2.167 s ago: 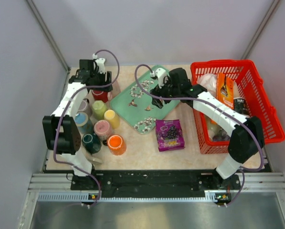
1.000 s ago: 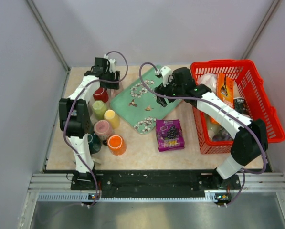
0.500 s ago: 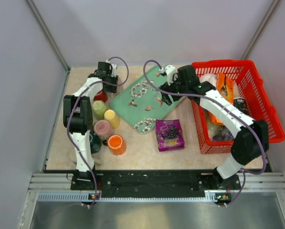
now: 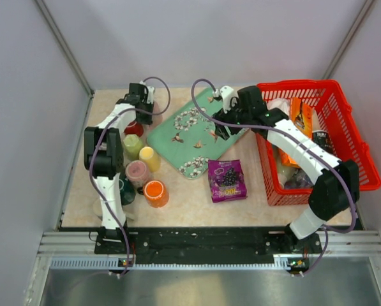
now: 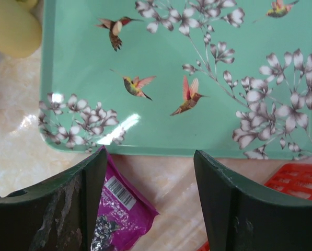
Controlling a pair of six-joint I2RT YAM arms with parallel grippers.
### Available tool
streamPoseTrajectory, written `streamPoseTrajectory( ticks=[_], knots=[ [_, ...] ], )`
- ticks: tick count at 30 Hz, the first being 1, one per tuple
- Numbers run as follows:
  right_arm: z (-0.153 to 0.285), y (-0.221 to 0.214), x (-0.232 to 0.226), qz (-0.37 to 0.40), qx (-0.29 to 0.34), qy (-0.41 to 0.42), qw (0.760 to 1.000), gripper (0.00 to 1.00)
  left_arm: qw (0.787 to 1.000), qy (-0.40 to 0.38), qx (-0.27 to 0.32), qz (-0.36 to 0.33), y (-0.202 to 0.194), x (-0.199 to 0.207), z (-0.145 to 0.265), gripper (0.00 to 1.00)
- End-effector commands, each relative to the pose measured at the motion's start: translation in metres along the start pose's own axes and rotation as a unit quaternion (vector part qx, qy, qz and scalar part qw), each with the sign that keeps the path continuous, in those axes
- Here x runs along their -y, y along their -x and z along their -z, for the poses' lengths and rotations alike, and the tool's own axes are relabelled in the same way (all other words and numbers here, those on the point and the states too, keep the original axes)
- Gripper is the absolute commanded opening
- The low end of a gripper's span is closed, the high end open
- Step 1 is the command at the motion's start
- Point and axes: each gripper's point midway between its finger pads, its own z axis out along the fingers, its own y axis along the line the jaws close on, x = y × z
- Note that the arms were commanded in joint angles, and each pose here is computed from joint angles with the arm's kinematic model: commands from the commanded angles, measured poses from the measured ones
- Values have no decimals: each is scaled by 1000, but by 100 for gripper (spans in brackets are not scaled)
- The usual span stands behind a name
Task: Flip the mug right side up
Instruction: Turn over the cup at the center of the board.
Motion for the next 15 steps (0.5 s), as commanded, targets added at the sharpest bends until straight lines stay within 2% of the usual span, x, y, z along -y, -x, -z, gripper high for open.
streamPoseTrajectory(
  ticks=[1, 5, 9, 12, 14, 15],
  knots=[
    [19, 60, 5, 9, 98, 13, 995, 67, 985, -12, 170, -1, 106, -8, 92, 0],
    [23, 92, 12, -27, 148, 16, 988, 75, 974, -49, 219, 30, 130, 0, 139, 0],
    [9, 116, 4, -90, 162, 70, 980, 77, 949, -156, 253, 105, 145, 21, 185, 0],
    [2, 135, -9, -122, 183, 125, 967, 81, 898, -292, 302, 129, 159, 41, 232, 0],
    [3, 150, -23, -129, 200, 180, 955, 83, 864, -373, 309, 139, 158, 56, 256, 0],
    [10, 158, -35, -114, 214, 230, 943, 83, 856, -400, 302, 129, 154, 63, 265, 0]
  ],
)
